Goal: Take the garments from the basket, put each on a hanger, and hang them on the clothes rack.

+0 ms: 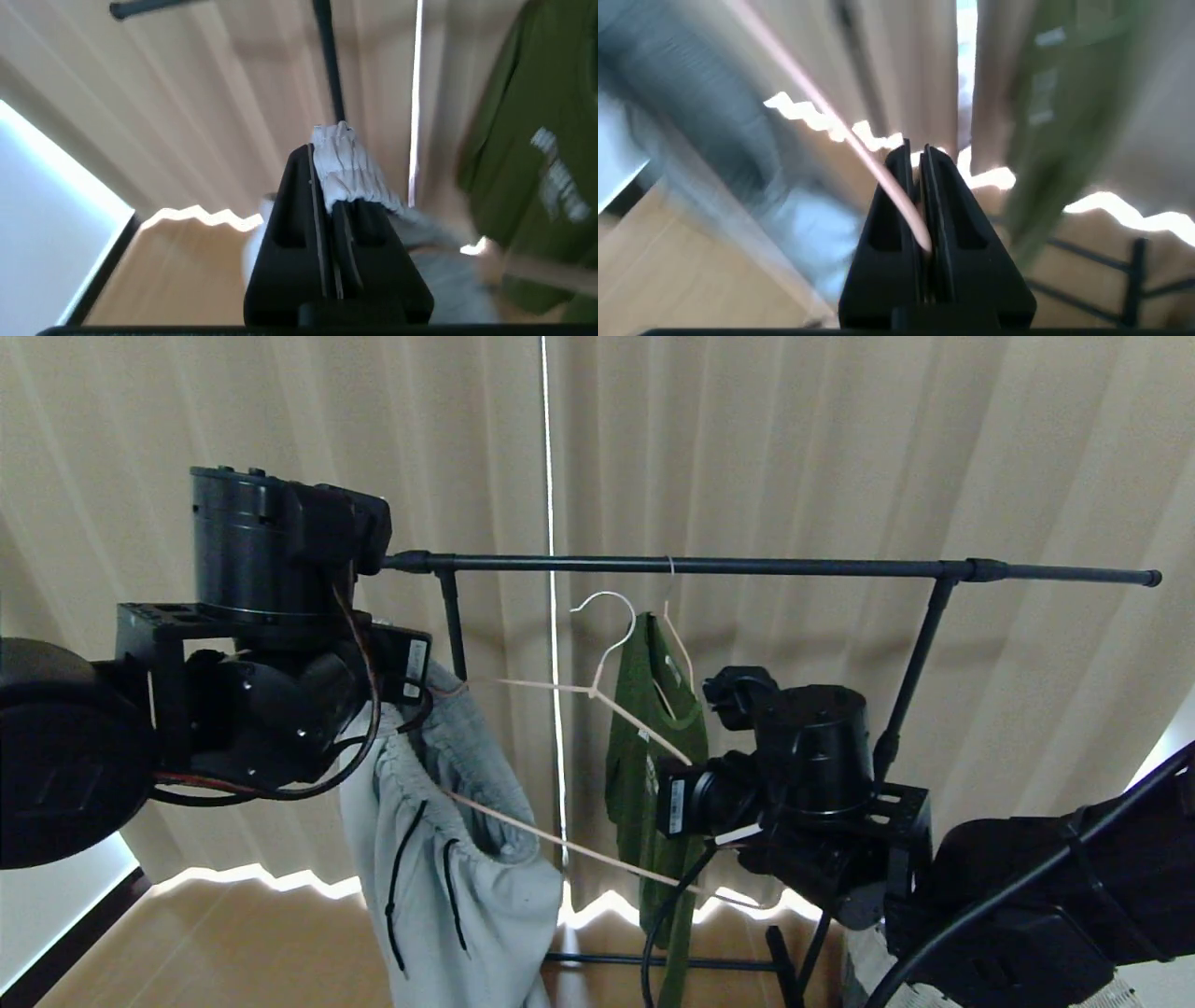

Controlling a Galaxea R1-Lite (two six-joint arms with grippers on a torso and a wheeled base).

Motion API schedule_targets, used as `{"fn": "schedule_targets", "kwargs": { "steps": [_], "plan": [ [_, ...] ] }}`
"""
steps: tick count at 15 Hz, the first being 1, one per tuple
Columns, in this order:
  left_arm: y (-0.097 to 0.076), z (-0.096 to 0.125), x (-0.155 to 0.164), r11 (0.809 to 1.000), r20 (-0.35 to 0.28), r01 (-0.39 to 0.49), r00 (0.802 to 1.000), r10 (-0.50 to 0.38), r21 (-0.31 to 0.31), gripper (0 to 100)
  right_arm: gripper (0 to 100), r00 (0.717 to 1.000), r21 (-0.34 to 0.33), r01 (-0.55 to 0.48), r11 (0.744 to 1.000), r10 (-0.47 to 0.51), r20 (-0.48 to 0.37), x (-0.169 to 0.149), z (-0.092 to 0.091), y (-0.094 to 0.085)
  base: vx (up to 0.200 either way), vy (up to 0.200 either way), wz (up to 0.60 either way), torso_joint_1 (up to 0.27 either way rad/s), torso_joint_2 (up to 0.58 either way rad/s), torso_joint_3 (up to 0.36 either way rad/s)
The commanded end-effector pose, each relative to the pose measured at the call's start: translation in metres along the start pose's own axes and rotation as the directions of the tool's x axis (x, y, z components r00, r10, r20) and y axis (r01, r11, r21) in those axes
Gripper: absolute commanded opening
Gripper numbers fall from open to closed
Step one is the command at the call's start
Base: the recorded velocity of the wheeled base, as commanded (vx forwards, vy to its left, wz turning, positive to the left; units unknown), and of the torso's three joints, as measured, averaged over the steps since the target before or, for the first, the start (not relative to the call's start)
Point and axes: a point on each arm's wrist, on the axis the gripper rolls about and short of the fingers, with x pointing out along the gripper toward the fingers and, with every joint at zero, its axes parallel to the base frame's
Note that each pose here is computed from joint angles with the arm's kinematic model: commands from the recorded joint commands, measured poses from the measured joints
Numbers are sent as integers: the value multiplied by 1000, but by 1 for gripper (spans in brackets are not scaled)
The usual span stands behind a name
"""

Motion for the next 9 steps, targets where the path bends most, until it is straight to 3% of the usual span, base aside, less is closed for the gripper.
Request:
{"fn": "schedule_targets", "kwargs": {
  "steps": [1,5,9],
  "plan": [
    [6,1,-8,1000,3,4,1000,-4,0,0,0,999,24,17,1000,-18,44,-2,14,-7,0,0,0,0,0,0],
    [-2,-6,-15,997,-40,44,998,-41,63,0,0,996,20,44,999,-46,80,4,24,-7,0,0,0,0,0,0],
    [-26,11,-21,993,4,106,994,-106,51,0,0,998,6,29,1000,-29,63,8,16,0,0,0,0,0,0,0]
  ]
}}
